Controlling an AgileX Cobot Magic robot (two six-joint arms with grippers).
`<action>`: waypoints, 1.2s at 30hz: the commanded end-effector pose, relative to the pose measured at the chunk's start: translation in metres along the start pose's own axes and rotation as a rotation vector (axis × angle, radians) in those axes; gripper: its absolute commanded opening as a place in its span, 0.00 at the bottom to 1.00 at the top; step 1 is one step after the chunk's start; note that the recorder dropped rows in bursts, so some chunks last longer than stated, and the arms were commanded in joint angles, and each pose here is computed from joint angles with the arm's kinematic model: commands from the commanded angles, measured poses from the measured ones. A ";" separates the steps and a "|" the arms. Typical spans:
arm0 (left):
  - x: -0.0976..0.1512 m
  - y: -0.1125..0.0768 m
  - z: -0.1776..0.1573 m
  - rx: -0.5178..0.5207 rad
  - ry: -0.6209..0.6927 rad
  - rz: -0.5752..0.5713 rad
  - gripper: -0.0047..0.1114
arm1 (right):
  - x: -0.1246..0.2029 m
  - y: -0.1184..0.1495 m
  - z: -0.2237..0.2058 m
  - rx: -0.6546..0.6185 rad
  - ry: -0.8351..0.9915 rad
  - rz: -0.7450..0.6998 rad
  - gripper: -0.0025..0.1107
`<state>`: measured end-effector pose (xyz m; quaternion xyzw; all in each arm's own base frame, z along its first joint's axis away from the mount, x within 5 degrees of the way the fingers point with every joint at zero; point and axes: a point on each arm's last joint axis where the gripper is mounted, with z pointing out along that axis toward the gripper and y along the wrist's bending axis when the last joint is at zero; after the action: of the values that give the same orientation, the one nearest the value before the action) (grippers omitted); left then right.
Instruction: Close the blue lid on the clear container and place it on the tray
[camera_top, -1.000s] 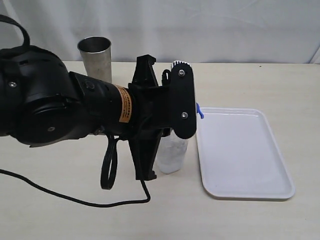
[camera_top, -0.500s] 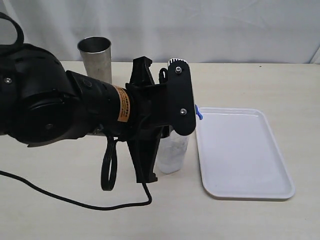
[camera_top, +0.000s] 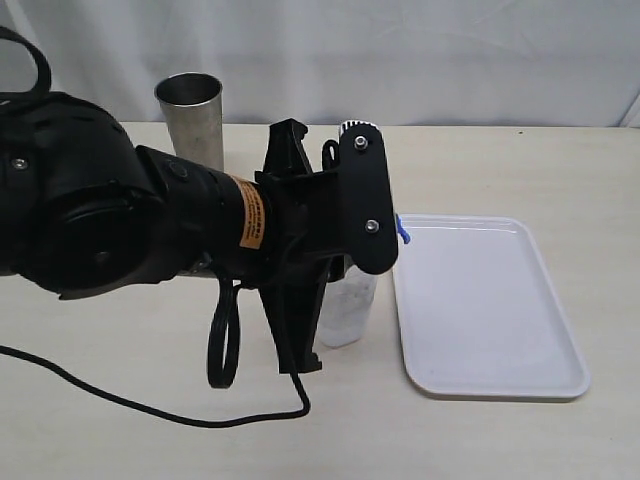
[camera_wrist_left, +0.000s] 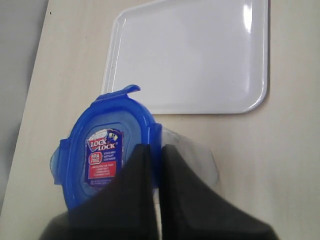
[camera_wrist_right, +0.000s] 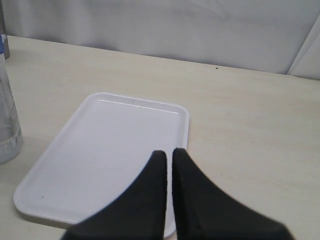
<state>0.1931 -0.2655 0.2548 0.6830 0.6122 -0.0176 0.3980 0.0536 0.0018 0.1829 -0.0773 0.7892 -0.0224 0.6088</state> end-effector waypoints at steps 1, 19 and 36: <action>-0.003 0.000 -0.001 -0.009 -0.017 0.016 0.04 | 0.001 0.000 0.000 -0.003 -0.005 -0.003 0.06; -0.002 0.000 -0.001 -0.010 0.000 0.049 0.04 | 0.001 0.000 0.000 -0.003 -0.005 -0.003 0.06; -0.002 -0.001 -0.001 0.001 -0.008 0.004 0.50 | 0.001 0.000 0.000 -0.003 -0.005 -0.003 0.06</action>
<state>0.1937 -0.2651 0.2550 0.6896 0.6042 -0.0088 0.3992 0.0536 0.0018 0.1829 -0.0773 0.7892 -0.0224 0.6088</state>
